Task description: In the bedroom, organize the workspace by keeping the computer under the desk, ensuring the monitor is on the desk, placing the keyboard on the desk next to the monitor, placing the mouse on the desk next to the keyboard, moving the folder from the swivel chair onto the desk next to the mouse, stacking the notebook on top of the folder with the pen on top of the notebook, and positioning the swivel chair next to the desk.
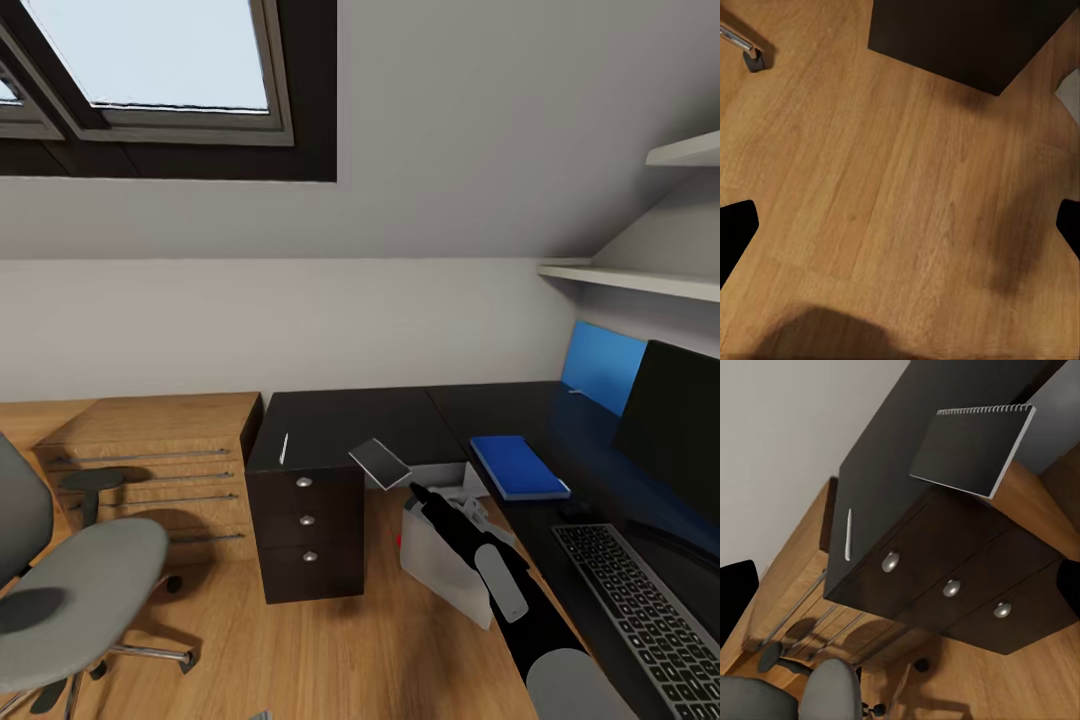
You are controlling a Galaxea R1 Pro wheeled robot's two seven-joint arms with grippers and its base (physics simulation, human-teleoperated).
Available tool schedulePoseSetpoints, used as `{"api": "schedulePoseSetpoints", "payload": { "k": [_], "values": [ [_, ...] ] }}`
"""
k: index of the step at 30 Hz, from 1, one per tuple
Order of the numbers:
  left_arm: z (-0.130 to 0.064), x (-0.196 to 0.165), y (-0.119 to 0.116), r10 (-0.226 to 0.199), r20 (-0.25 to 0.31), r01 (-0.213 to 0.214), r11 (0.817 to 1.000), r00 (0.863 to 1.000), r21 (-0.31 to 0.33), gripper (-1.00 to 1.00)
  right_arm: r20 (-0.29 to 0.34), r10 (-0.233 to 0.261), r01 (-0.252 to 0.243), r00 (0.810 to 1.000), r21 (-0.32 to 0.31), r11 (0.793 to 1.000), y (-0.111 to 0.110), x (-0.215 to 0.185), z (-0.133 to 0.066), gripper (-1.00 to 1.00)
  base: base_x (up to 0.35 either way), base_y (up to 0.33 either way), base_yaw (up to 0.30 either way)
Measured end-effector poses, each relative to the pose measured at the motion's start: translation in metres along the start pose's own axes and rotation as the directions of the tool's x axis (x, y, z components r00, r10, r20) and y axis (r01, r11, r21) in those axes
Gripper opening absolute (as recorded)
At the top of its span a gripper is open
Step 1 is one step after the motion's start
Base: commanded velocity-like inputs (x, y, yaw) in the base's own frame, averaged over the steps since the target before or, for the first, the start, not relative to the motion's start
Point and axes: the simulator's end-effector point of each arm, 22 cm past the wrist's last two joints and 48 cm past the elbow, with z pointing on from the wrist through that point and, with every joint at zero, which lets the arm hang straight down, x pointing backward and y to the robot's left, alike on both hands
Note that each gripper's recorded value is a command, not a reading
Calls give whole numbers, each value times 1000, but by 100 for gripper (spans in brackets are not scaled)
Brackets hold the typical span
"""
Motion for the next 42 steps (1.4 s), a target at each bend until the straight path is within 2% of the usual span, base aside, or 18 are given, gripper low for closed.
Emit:
{"api": "schedulePoseSetpoints", "payload": {
  "k": [2,8,12,19,25,30,34,37,38,39,41,42],
  "values": [
    [2,4,-2,5,-15,-5,1000,1000,6,100,-4,-1,1,1000,4,1000,-5,5,1,100,0,0,0],
    [7,-6,-34,5,-56,-1,998,998,65,100,-20,9,-8,1000,47,999,-35,26,4,100,0,0,0],
    [8,-22,-47,10,-65,-6,998,998,68,100,-27,13,-12,1000,58,998,-46,34,6,100,0,0,0],
    [-4,-91,-69,2,4,-2,998,1000,66,100,-37,17,-15,999,64,998,-57,46,9,100,0,0,0],
    [-28,-138,-91,16,49,-20,995,999,101,100,-58,23,-18,998,78,997,-72,59,11,100,0,0,0],
    [-38,-154,-103,10,73,-20,991,997,134,100,-120,52,-38,991,116,993,-95,87,10,100,0,0,0],
    [-40,-157,-105,5,81,-17,989,997,147,100,-158,75,-53,985,140,989,-109,102,13,100,0,0,0],
    [-37,-159,-100,11,89,-24,989,996,144,100,-170,82,-60,982,134,989,-103,98,22,100,0,0,0],
    [-34,-162,-89,28,98,-41,990,995,131,100,-186,100,-79,978,116,990,-91,89,29,100,0,0,0],
    [-32,-161,-86,32,100,-45,991,995,128,100,-193,111,-91,975,109,990,-87,88,31,100,0,0,0],
    [-29,-160,-82,38,102,-50,991,994,123,100,-211,146,-129,966,92,987,-78,85,35,100,0,0,0],
    [-27,-160,-79,41,105,-53,991,994,120,100,-229,193,-181,954,74,981,-68,83,37,100,0,0,0]
  ]
}}
